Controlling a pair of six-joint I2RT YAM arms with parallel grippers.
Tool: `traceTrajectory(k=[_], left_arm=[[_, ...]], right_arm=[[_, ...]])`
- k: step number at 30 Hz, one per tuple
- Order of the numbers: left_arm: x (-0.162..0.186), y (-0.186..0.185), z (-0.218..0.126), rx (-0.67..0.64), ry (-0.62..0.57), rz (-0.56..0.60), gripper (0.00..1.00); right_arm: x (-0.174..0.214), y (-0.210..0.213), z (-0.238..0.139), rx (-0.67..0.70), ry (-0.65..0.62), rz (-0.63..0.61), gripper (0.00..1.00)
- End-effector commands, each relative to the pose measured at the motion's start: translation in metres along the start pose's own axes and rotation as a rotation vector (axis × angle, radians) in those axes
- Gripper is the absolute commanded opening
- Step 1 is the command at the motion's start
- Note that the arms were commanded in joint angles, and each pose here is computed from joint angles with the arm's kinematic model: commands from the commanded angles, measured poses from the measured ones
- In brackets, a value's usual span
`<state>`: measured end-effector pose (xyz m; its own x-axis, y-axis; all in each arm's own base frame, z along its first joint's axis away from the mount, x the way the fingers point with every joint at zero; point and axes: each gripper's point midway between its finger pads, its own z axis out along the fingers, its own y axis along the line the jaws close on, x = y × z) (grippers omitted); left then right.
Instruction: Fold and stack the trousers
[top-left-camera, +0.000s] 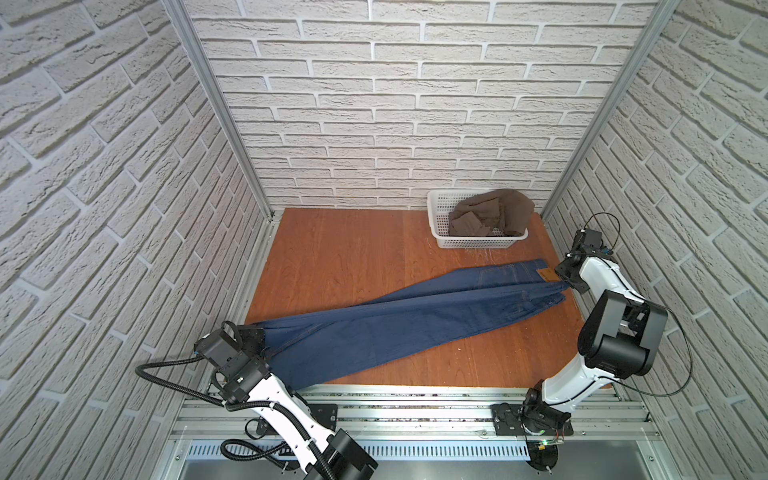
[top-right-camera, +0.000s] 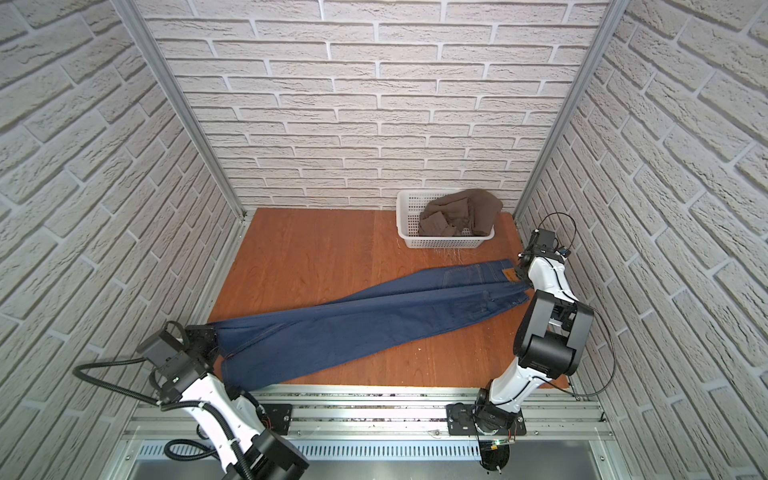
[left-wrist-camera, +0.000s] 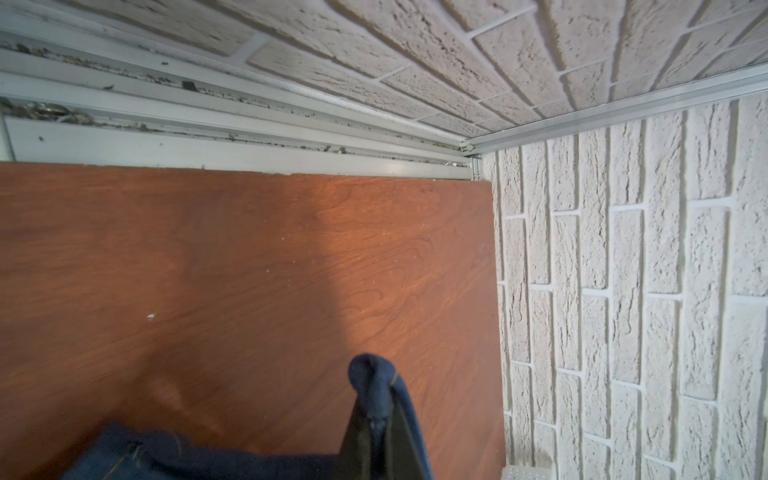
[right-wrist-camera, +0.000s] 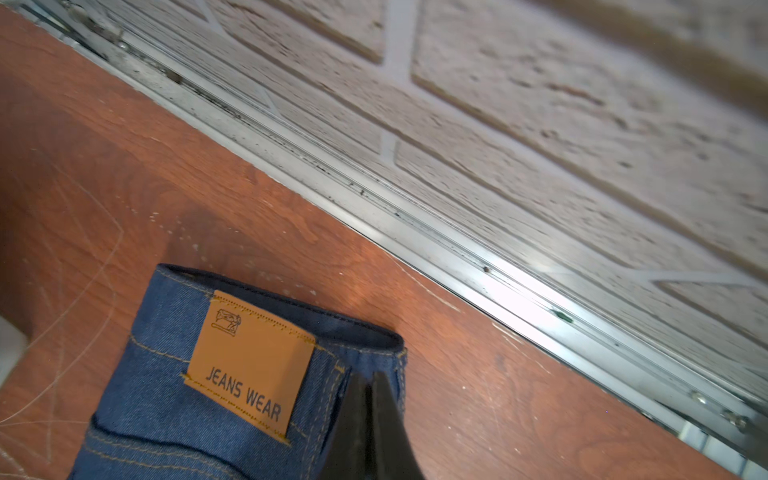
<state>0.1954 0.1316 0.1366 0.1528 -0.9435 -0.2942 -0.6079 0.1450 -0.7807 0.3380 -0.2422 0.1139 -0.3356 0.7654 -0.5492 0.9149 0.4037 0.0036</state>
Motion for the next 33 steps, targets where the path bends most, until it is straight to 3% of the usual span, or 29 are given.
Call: traceTrajectory(k=[1, 8, 22, 23, 24, 25, 26, 29, 33], left_arm=[[-0.047, -0.009, -0.016, -0.047, -0.228, 0.078, 0.0], [-0.042, 0.023, -0.021, -0.208, -0.226, 0.067, 0.0], [-0.031, 0.042, -0.016, -0.256, -0.194, 0.018, 0.0], [-0.031, 0.041, -0.016, -0.252, -0.192, 0.017, 0.1], [-0.031, 0.04, -0.016, -0.247, -0.19, 0.015, 0.24], [-0.03, 0.039, -0.016, -0.242, -0.187, 0.014, 0.44], [-0.03, 0.038, -0.015, -0.24, -0.185, 0.012, 0.54], [-0.032, 0.034, -0.017, -0.235, -0.19, 0.013, 0.67], [-0.036, 0.024, -0.019, -0.212, -0.193, 0.01, 0.77]], right_arm=[[-0.058, -0.039, -0.003, 0.173, -0.214, 0.11, 0.05], [-0.049, -0.047, 0.009, 0.233, -0.204, 0.114, 0.05], [-0.045, -0.039, 0.004, 0.214, -0.187, 0.132, 0.15], [-0.046, -0.039, 0.002, 0.211, -0.19, 0.135, 0.17], [-0.046, -0.038, 0.0, 0.206, -0.191, 0.141, 0.18], [-0.047, -0.037, -0.002, 0.196, -0.191, 0.148, 0.18], [-0.048, -0.034, -0.006, 0.178, -0.194, 0.155, 0.19], [-0.049, -0.021, -0.022, 0.116, -0.195, 0.156, 0.21], [-0.034, 0.006, -0.052, -0.006, -0.197, 0.147, 0.27]])
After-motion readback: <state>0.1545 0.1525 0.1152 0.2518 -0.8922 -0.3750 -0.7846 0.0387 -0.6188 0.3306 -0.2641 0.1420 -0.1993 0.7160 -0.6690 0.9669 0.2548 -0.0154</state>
